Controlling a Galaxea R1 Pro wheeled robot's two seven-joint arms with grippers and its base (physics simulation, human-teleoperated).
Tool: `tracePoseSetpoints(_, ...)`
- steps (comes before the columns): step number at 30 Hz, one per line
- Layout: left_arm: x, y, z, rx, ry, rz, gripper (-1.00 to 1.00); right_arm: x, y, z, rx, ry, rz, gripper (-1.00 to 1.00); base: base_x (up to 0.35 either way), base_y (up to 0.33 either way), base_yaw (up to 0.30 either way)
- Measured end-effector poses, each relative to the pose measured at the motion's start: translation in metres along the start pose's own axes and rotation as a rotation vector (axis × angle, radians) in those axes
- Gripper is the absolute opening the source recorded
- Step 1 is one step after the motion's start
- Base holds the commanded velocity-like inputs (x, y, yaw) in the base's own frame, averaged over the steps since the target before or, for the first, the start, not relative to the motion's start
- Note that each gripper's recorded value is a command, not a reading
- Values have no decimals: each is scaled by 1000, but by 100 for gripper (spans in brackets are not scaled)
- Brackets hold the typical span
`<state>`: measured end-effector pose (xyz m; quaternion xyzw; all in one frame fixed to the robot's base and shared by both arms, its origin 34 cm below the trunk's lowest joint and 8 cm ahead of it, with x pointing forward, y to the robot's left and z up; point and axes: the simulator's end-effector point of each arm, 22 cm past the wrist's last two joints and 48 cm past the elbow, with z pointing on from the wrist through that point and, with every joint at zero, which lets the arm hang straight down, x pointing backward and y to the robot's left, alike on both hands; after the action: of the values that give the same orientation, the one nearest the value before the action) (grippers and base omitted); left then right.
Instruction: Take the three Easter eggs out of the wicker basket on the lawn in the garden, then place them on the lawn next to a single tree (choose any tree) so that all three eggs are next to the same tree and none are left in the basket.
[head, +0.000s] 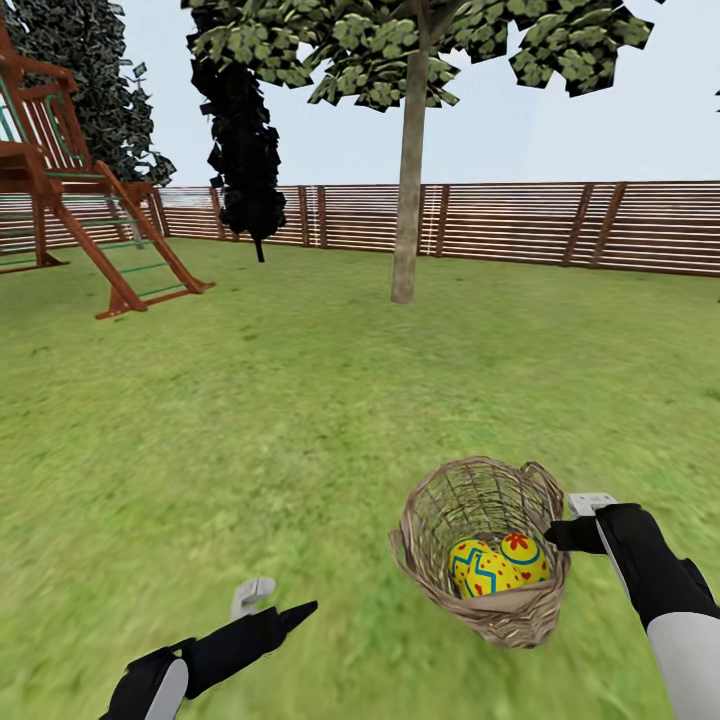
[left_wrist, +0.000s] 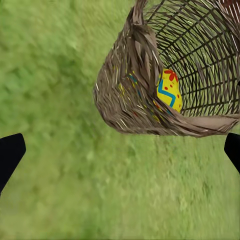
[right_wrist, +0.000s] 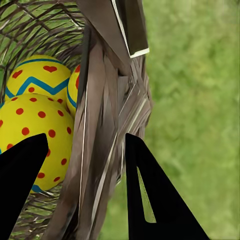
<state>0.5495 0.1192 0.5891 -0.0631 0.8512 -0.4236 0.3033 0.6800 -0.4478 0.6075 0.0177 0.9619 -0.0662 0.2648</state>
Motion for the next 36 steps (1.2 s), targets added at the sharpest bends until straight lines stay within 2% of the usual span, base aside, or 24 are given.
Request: tracePoseSetpoints(36, 1, 0, 0, -1, 3, 3, 100, 1, 3, 1, -8, 3, 2, -100, 343, -83, 0)
